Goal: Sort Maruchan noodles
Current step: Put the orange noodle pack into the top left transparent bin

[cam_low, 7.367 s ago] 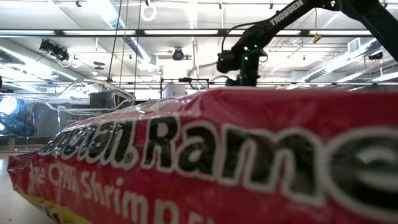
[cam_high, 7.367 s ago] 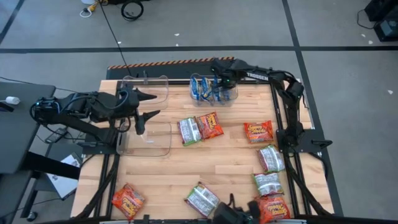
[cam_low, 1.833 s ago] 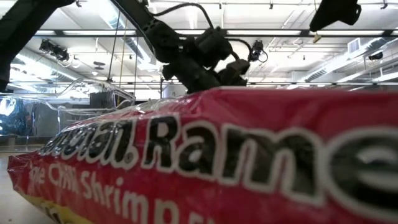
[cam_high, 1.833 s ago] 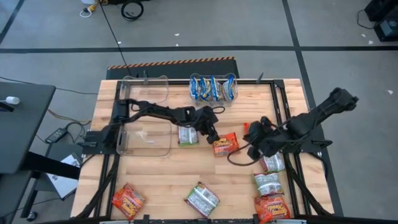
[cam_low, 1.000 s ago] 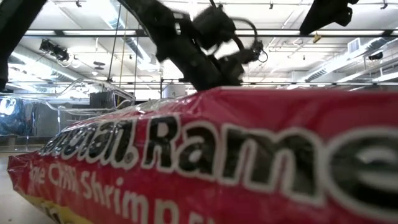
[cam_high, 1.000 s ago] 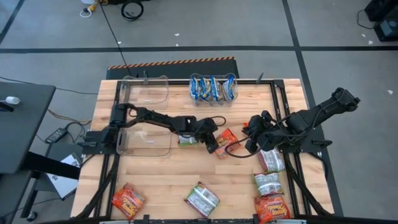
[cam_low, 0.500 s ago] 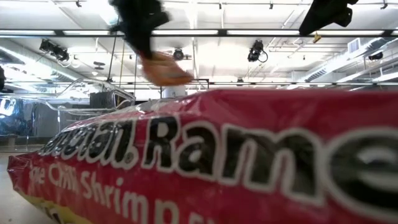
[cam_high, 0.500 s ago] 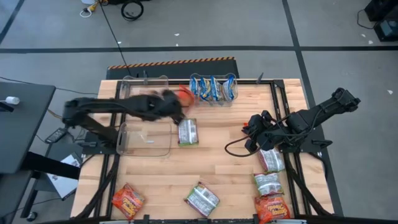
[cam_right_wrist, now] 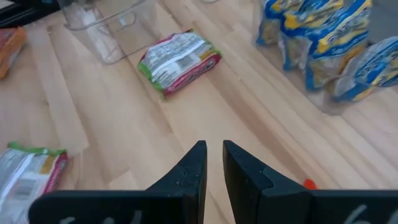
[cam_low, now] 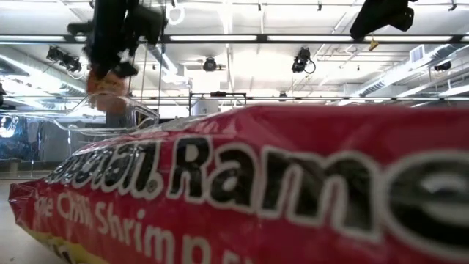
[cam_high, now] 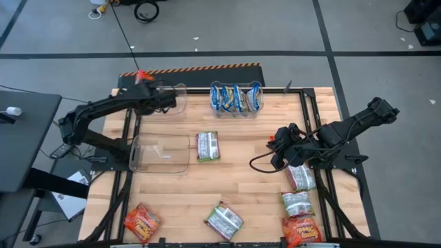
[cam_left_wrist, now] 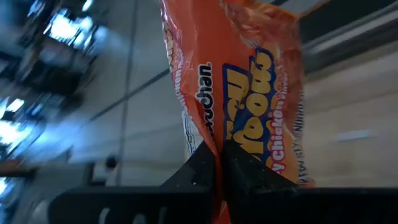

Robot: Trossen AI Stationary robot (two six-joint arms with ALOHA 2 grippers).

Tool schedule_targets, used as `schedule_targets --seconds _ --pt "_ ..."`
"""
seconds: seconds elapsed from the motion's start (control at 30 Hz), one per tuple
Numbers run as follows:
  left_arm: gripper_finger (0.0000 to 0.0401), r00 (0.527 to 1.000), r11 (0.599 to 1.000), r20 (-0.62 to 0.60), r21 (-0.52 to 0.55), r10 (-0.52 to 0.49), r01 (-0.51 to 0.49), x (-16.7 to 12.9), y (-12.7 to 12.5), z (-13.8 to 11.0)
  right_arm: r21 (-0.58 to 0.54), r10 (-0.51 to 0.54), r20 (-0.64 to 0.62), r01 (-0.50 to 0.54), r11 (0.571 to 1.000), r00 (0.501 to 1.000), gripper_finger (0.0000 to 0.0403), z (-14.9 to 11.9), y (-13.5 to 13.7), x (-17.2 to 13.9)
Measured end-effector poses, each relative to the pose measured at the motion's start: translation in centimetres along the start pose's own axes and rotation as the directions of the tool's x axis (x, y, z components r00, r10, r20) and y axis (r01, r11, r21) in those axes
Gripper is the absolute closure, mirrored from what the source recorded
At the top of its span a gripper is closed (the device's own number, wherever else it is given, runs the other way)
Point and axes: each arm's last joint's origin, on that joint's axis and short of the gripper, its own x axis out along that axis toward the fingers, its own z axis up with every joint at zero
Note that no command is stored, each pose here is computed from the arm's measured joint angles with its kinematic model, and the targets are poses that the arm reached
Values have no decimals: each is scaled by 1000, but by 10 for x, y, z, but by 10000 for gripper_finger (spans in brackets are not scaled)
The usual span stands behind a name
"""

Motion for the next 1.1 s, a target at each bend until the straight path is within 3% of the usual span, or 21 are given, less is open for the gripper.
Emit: schedule_targets --seconds 0.13,0.33,0.73,1.1 --pt "380 993 996 -94 -57 65 -70 41 -12 -15 7 32 -22 -32 999 999 344 0 2 0" --pt "377 994 997 -110 -70 23 -31 76 -35 -32 4 50 -28 -50 999 998 344 -1 3 -1" --pt "375 990 997 -141 -73 25 -35 110 -52 -39 9 56 -23 -56 998 998 344 -1 4 -1" --pt "365 985 999 -167 -8 34 -35 115 -62 -40 21 77 -19 -76 997 997 344 0 6 -1"
